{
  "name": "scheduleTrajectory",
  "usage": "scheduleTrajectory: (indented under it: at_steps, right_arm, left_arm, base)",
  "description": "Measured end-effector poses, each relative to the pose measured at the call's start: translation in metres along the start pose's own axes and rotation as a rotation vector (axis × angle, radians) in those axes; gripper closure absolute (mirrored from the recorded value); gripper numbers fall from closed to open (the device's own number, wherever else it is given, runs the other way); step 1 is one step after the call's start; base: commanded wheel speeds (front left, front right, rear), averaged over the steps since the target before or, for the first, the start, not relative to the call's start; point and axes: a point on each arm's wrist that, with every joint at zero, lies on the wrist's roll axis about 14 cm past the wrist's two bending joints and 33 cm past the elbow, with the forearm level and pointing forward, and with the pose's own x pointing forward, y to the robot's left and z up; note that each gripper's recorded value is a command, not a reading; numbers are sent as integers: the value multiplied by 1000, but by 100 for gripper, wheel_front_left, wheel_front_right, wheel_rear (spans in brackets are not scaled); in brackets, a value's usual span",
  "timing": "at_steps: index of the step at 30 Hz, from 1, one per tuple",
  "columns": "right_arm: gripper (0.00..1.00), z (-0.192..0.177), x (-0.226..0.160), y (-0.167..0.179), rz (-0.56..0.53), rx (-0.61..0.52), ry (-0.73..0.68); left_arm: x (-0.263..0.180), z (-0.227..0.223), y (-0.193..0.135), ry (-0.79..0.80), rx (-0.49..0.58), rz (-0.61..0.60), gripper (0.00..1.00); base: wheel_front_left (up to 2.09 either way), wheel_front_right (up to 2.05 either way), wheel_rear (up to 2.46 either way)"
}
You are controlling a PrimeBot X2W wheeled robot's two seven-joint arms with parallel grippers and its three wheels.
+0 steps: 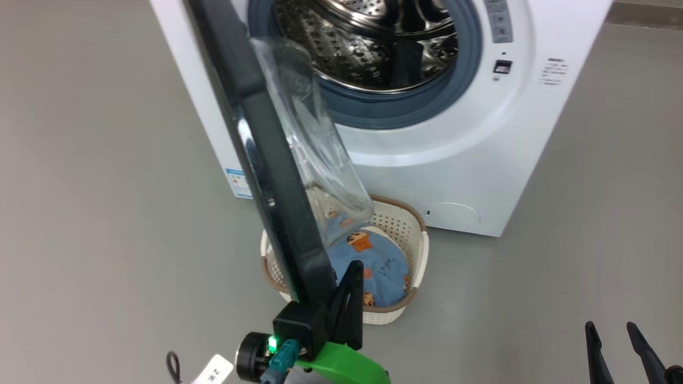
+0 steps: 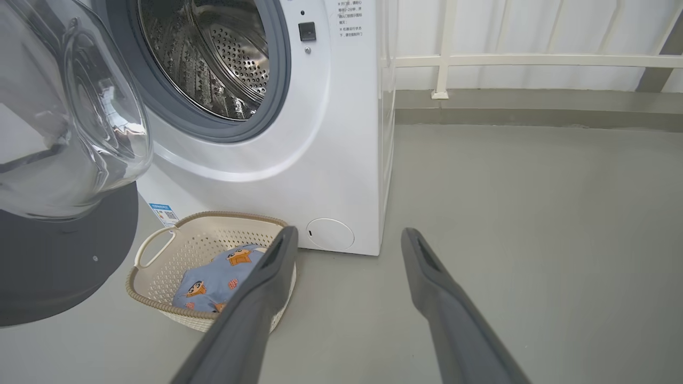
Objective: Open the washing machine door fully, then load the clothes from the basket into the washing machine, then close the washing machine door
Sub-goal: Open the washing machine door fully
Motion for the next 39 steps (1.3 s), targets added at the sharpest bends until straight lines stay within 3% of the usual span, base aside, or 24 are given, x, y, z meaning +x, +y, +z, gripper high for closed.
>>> scheduleTrajectory:
  at_steps: [19,29,39]
  right_arm:
    - [0,-6,39,68,210,-2,17]
    - [0,-15,51,103,324,-5,41]
    - [0,-20,61,113,369,-5,52]
  left_arm:
    - [-20,27,48,-81,26,173,100]
    - [-36,48,111,-142,60,388,100]
    - [-50,64,177,-185,90,594,100]
  base:
    - [0,0,0]
    - [0,0,0]
    - [0,0,0]
